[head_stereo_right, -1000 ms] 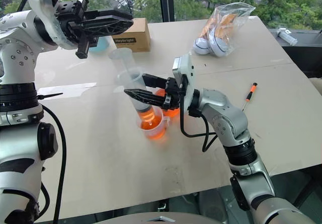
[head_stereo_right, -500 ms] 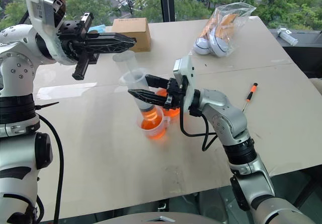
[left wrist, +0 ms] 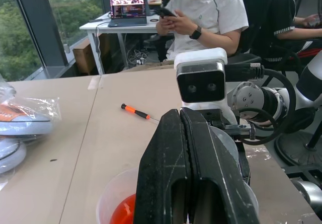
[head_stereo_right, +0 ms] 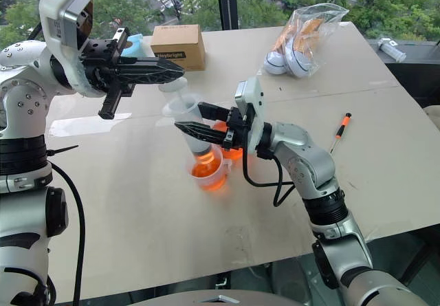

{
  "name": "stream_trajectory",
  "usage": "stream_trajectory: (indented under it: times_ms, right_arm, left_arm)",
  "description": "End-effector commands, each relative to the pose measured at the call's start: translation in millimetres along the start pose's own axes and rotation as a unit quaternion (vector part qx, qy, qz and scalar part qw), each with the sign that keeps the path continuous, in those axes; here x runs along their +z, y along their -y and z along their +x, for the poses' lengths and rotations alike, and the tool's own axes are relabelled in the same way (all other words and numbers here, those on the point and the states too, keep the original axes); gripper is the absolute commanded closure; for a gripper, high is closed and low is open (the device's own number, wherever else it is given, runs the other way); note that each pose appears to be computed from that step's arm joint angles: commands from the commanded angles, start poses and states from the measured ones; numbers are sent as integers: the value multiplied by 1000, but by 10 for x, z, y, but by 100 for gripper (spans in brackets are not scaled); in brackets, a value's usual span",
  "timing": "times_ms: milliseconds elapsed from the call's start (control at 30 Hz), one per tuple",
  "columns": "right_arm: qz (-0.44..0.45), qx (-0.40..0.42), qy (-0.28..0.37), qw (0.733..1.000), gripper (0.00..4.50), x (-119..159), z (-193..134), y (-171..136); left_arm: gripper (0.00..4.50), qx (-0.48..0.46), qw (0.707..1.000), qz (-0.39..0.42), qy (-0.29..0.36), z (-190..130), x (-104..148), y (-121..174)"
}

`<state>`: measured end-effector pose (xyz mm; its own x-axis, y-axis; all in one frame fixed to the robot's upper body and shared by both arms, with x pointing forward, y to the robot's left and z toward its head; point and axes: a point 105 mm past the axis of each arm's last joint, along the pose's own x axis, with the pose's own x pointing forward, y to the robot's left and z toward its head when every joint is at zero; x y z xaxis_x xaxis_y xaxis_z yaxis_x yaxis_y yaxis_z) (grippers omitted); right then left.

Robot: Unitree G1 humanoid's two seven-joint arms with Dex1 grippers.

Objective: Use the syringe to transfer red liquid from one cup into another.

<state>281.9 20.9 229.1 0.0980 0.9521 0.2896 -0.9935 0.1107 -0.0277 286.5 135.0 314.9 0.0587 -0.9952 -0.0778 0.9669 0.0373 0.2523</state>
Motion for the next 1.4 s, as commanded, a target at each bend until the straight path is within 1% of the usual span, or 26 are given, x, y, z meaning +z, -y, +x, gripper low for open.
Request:
stream_trajectory:
  times_ms: [33,233,400,667,800,867,900,933,967,1033,1100,1167,1267,1333,1400]
  right_arm:
    - [-46,-4,64,997,293,371,34,19]
    - [-40,-9,86,995,293,492,44,30]
    - [-43,-8,91,995,293,556,55,31]
    - [-50,-7,93,994,293,645,34,36]
    - [-51,-6,86,995,293,646,1,29]
    - [-49,-5,83,995,293,637,-13,25]
    - [-47,-4,82,996,293,630,-20,19]
    - [-46,-3,80,996,293,622,-24,13]
    - [-45,-2,79,996,293,618,-26,8]
    - [-43,-2,77,996,293,613,-28,3]
    - [-41,0,76,996,293,613,-29,-2]
    - [-37,4,76,996,293,624,-26,-12]
    - [-26,9,81,996,293,684,-32,-25]
    - [-17,2,92,996,293,801,-56,7]
    - [3,-9,105,994,293,949,-115,63]
  left_arm:
    - [449,-46,999,-18,-22,143,-114,149]
    - [449,-37,997,-51,-34,215,-201,164]
    - [449,-37,997,-50,-41,241,-254,191]
    - [449,-34,997,-53,-37,274,-253,198]
    - [449,-20,998,-55,-30,297,-250,172]
    - [449,-8,999,-50,-8,301,-163,123]
    - [398,-3,999,-47,0,297,-120,105]
    - [376,3,999,-43,6,286,-83,90]
    - [336,6,999,-40,9,279,-65,83]
    - [245,16,999,-29,8,271,-41,64]
    - [155,13,999,-22,27,272,82,81]
    - [155,19,998,-7,54,257,264,68]
    - [155,60,993,28,99,178,557,-52]
    - [155,100,986,45,129,81,746,-155]
    - [155,134,979,55,144,-33,862,-223]
